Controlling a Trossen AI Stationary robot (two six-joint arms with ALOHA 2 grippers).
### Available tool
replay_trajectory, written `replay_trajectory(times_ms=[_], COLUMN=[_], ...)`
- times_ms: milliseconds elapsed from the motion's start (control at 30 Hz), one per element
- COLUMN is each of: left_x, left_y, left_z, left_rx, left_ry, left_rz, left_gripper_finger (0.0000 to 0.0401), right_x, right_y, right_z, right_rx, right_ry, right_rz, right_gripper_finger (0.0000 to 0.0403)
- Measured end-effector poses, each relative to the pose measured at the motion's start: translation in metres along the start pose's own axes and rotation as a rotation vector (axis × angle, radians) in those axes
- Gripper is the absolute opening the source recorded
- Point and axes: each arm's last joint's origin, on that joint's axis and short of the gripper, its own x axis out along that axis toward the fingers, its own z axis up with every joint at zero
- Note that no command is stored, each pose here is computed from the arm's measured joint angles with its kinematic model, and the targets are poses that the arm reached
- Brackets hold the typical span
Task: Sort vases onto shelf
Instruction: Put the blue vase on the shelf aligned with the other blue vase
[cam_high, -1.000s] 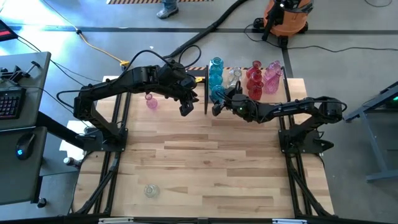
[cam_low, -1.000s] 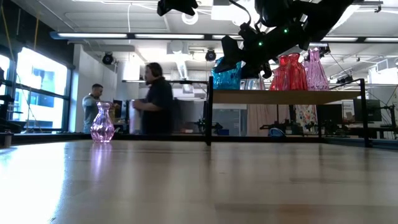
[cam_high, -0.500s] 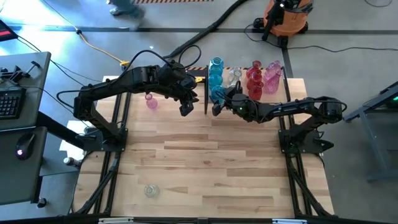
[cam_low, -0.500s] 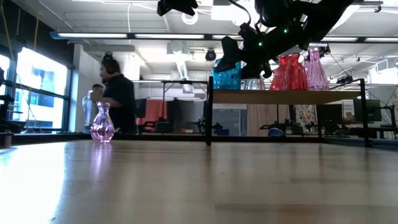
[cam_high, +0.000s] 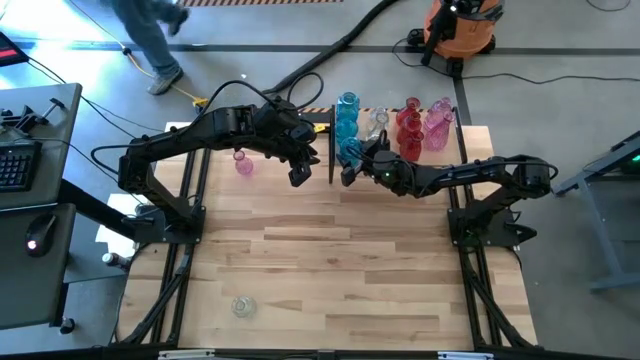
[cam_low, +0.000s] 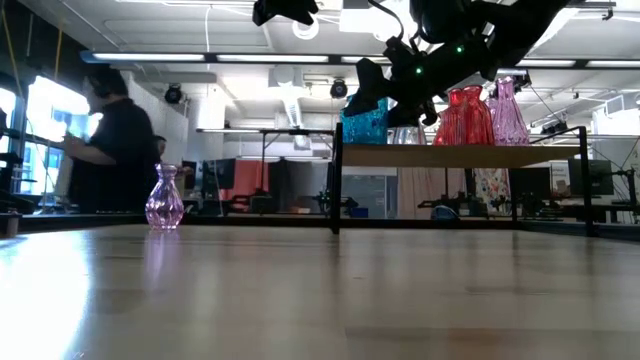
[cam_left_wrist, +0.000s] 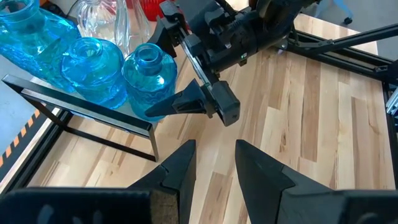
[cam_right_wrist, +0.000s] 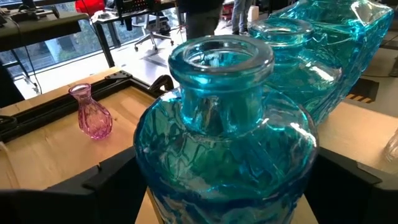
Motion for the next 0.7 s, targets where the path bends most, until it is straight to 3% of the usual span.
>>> replay_trajectory(times_ms=[200, 400, 700], left_x=[0.0000, 0.0000, 0.0000], left_y=[-0.0001, -0.0001, -0.0001], left_z=[0.0000, 0.0008, 0.0009], left_rx=[0.000, 0.000, 0.000], left_ry=[0.000, -0.008, -0.009], left_rz=[0.000, -0.001, -0.001], left_gripper_finger=[0.0104, 0.0104, 0.0104], right_x=[-0.0056, -0.0070, -0.0070], right_y=[-0.0020, -0.0021, -0.0012], right_z=[0.0078, 0.0084, 0.0091], right_rx=[0.018, 0.008, 0.003], right_ry=[-0.019, -0.008, -0.012], right_rz=[-0.008, 0.009, 0.034], right_gripper_finger=[0.0359, 0.0397, 0.0399])
